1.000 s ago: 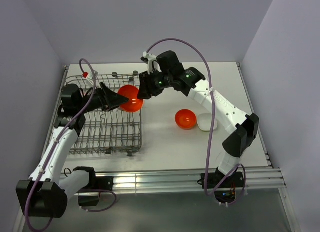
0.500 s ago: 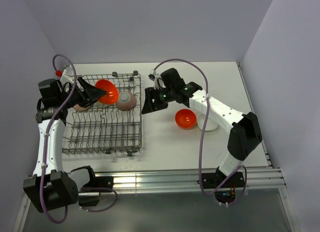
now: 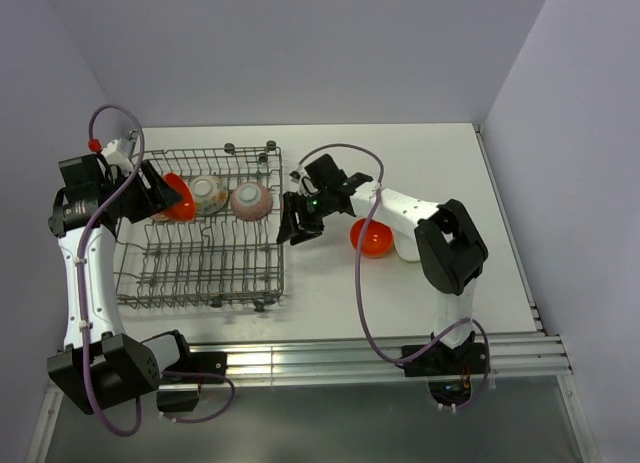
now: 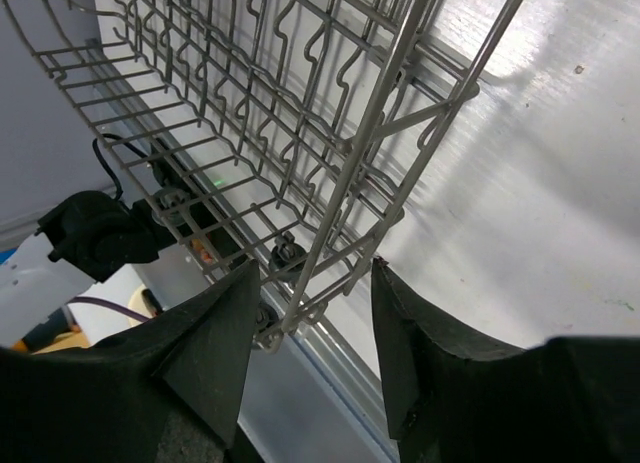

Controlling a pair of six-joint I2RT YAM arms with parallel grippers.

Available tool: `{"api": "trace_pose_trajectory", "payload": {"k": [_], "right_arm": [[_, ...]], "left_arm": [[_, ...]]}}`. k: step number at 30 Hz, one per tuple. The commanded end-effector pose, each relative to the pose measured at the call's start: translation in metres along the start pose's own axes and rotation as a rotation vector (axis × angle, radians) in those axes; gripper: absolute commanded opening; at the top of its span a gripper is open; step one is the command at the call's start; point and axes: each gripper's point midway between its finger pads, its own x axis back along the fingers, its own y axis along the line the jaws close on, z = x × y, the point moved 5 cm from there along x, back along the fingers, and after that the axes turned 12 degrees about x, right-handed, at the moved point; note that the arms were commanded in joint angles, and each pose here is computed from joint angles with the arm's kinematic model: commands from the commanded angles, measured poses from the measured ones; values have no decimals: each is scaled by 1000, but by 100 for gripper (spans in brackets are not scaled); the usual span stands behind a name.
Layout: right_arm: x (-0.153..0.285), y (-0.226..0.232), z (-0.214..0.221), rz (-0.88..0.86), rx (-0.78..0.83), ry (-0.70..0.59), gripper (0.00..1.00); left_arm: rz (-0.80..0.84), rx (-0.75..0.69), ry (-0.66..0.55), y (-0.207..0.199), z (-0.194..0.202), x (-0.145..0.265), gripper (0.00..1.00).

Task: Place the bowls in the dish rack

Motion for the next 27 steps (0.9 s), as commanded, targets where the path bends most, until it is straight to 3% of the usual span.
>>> {"api": "trace_pose_trajectory", "payload": {"k": [1,9,16,27], "right_arm": [[-2,7,-11,-52,-5,-32,55],[-19,-1,-7,-97,-49,20,38],[-24,-2,-6,-115,-61,36,0],[-23,-2,-4,-110,-63,37,0]], "left_arm": [[-90,-152,-68,4,-14,17,0],[-271,-265,-25,36,-13,18,0],[-401,-318,7,61,-8,17,0],[-550,-410,78,95,10,8,0]]}}
